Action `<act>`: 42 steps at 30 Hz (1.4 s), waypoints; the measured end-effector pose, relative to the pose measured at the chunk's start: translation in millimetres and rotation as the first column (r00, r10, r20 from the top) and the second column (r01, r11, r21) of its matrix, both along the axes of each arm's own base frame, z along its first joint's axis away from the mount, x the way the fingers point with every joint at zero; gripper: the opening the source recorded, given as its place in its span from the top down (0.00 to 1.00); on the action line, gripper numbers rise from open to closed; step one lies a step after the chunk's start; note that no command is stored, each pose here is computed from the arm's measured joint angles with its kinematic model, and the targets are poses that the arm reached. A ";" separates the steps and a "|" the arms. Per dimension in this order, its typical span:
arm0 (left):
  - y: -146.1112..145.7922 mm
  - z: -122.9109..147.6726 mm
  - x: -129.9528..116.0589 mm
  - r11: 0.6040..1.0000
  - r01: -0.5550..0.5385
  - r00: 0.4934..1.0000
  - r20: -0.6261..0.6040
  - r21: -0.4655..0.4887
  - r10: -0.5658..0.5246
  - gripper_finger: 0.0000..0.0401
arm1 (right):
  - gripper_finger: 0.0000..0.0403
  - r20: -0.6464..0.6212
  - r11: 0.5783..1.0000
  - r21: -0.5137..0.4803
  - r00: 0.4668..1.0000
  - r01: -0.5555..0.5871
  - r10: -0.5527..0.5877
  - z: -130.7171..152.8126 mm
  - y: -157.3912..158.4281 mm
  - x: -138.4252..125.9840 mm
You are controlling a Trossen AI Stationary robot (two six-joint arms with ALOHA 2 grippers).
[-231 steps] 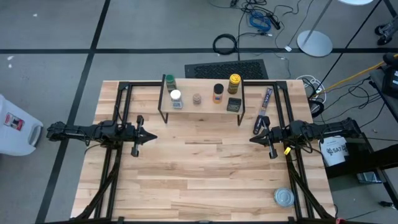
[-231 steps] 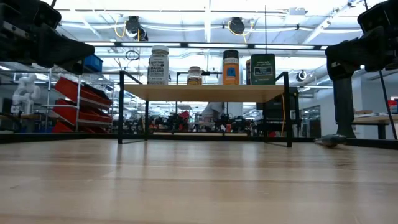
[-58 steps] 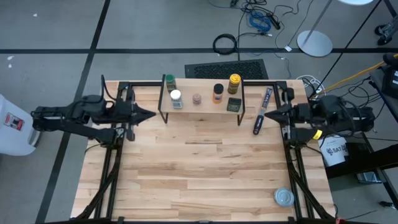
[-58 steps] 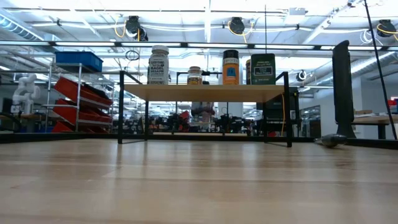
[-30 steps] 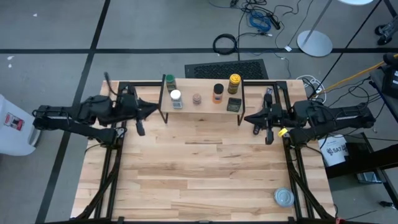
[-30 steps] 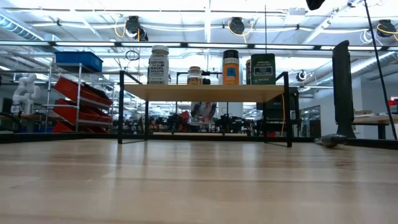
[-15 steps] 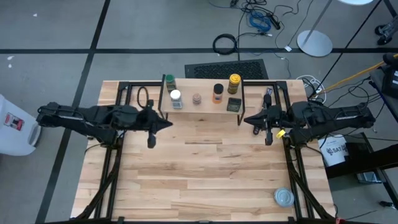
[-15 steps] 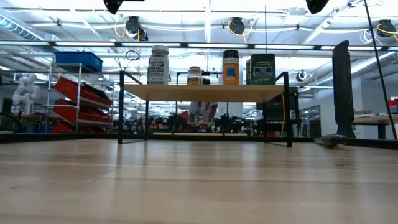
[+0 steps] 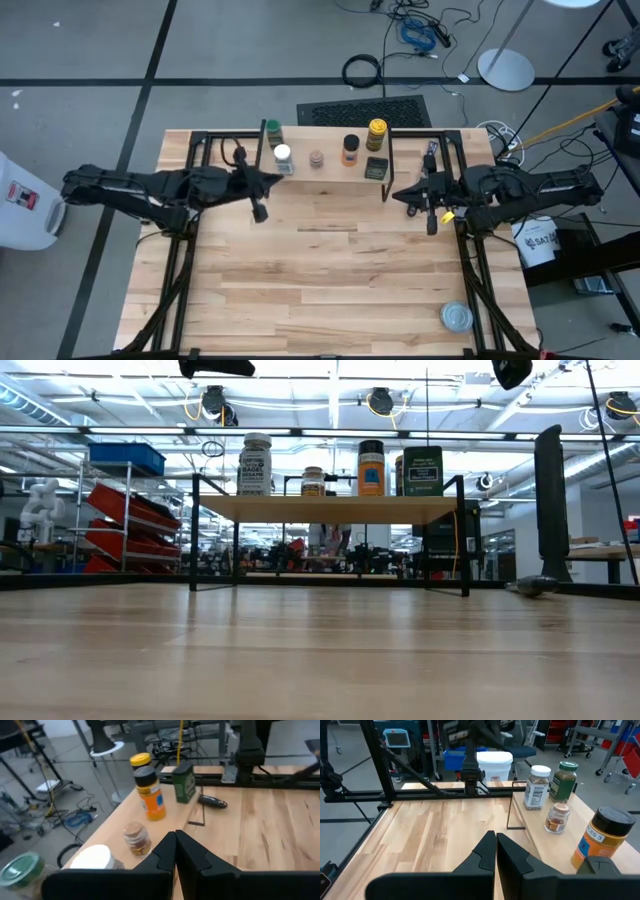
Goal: Shelf spices
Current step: Remove the green seasoning bottle from the shelf
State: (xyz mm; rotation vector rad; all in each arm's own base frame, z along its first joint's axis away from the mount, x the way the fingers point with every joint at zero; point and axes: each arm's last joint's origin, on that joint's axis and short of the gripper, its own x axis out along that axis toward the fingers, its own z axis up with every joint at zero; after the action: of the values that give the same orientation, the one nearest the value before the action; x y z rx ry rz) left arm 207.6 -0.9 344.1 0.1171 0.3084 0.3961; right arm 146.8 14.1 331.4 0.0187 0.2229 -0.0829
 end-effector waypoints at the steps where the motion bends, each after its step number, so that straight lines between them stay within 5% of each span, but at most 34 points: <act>1: 1.5 2.2 -0.3 1.000 -0.005 1.000 0.003 -0.002 0.005 0.96 | 1.00 -0.004 1.000 -0.001 1.000 0.000 0.000 -0.4 0.0 -0.1; 8: 10.6 32.8 -4.0 0.993 0.027 0.999 0.022 0.117 -0.030 0.96 | 1.00 -0.008 0.999 -0.034 1.000 -0.007 0.007 -0.5 0.0 -0.1; 17: 38.4 91.9 -23.2 0.934 -0.174 0.984 0.098 0.313 0.151 0.96 | 1.00 0.001 0.999 -0.049 1.000 -0.006 0.006 0.5 -0.1 0.1; 23: 52.4 118.3 -43.9 0.982 -0.084 0.994 0.080 0.172 0.071 0.88 | 1.00 0.003 0.997 -0.068 0.999 0.035 -0.035 0.7 -1.4 -0.1; 29: 54.0 108.4 -46.7 0.988 -0.066 0.998 -0.014 0.140 0.069 0.72 | 1.00 0.003 0.997 -0.067 0.999 0.039 -0.039 0.7 -1.5 -0.1; 35: 53.6 95.2 -44.3 0.995 -0.098 0.992 -0.082 -0.016 0.096 0.65 | 1.00 0.004 0.998 -0.051 0.999 0.041 -0.041 0.7 -1.5 -0.1; 42: 63.5 79.7 -27.8 0.994 -0.110 0.971 -0.214 -0.011 0.105 0.32 | 1.00 0.005 0.998 -0.047 0.999 0.041 -0.041 0.7 -1.5 -0.1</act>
State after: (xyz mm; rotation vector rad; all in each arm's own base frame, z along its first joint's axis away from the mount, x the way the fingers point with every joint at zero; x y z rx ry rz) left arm 179.8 62.6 423.8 0.1212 0.5321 0.4888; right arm 146.7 12.6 332.1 -0.0237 0.2169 -0.1292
